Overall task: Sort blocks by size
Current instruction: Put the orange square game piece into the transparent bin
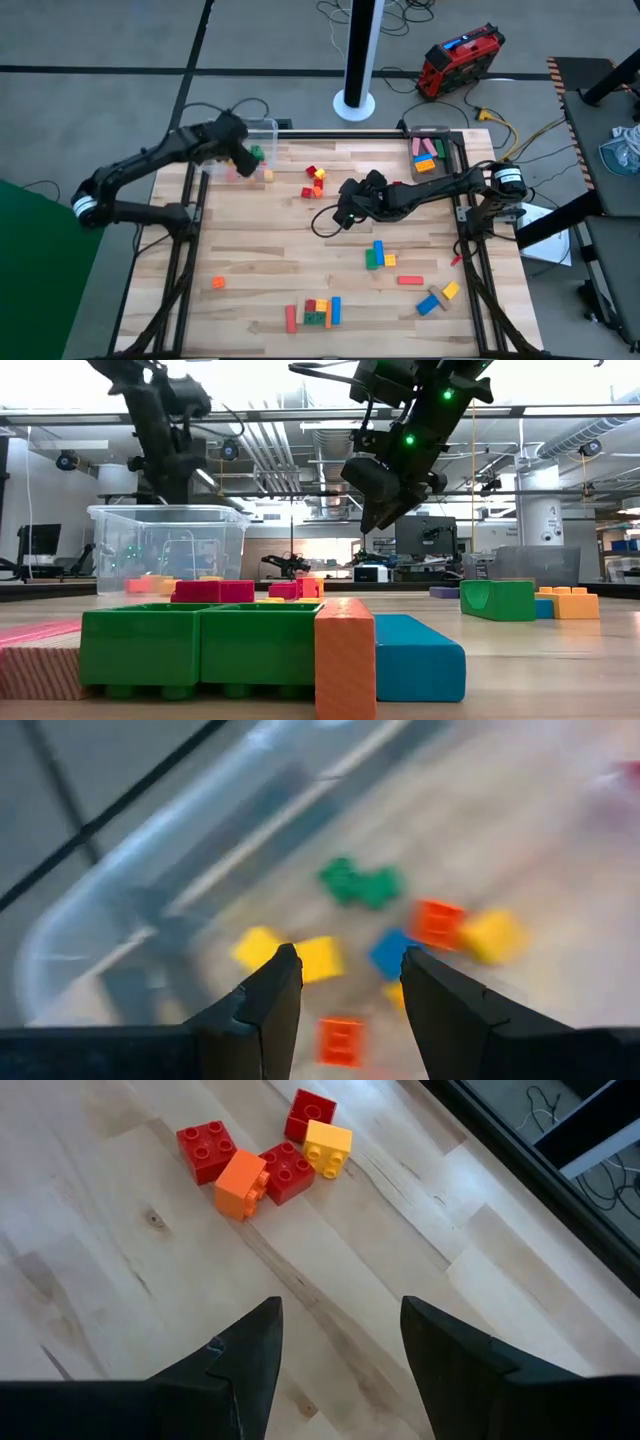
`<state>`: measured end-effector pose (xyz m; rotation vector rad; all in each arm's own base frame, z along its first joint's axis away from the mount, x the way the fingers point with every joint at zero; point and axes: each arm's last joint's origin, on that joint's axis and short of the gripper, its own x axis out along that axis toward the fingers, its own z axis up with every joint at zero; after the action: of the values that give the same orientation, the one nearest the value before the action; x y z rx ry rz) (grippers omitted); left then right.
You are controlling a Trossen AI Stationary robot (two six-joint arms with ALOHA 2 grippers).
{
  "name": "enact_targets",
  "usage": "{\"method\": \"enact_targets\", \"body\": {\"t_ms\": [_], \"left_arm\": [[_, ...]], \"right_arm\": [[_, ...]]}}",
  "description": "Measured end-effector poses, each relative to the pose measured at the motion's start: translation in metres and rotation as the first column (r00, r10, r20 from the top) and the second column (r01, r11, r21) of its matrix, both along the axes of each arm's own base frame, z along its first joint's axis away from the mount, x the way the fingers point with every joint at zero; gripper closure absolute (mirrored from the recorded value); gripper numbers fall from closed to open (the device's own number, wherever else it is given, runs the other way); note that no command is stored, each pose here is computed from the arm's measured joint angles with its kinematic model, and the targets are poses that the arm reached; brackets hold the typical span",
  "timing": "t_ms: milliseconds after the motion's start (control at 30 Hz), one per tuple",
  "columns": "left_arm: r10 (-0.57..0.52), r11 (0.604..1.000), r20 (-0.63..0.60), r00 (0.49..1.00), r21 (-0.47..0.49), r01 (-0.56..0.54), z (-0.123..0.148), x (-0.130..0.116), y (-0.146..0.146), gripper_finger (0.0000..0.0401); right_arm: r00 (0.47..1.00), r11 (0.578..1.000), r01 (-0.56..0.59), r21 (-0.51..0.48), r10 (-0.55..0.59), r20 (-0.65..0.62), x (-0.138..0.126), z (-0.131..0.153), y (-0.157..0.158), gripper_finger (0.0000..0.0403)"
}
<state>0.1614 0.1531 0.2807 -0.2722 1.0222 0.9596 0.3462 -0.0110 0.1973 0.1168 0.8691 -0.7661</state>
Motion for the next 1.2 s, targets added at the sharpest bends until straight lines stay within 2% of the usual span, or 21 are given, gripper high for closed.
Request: {"method": "enact_targets", "body": {"t_ms": [133,267,433,667,767,933,1100,1200], "left_arm": [[-0.125,0.991,0.065,0.990,-0.032,0.128,0.005,0.010,-0.039,0.0250],[-0.250,0.965,0.095,0.964,-0.064,0.256,0.007,0.019,-0.083,0.0250],[-0.403,0.903,0.123,0.907,-0.109,0.416,0.007,0.025,-0.136,0.0250],[-0.532,0.821,0.129,0.837,-0.166,0.547,0.004,0.016,-0.194,0.0250],[-0.542,0.801,0.106,0.833,-0.234,0.551,0.001,0.002,-0.214,0.0250],[-0.478,0.805,0.109,0.872,-0.343,0.484,-0.004,-0.020,-0.244,0.0250],[-0.499,0.785,0.092,0.862,-0.374,0.494,-0.022,-0.037,-0.270,0.0250],[-0.475,0.803,0.057,0.878,-0.379,0.460,-0.040,-0.044,-0.281,0.0250]], "right_arm": [[1.000,1.000,0.000,0.000,0.000,0.000,0.000,0.000,0.000,0.0215],[1.000,1.000,0.000,0.000,0.000,0.000,0.000,0.000,0.000,0.0214],[1.000,1.000,0.000,0.000,0.000,0.000,0.000,0.000,0.000,0.0209],[1.000,1.000,-0.004,0.000,0.004,-0.003,0.000,0.000,0.000,0.0209],[1.000,1.000,-0.008,0.004,0.008,-0.003,0.000,0.000,0.000,0.0207],[1.000,1.000,-0.009,0.004,0.009,-0.004,0.000,0.000,0.000,0.0205],[1.000,1.000,-0.012,0.003,0.012,-0.003,0.000,0.000,0.000,0.0206],[1.000,1.000,-0.012,0.003,0.012,0.001,0.001,0.000,0.000,0.0204]]}}
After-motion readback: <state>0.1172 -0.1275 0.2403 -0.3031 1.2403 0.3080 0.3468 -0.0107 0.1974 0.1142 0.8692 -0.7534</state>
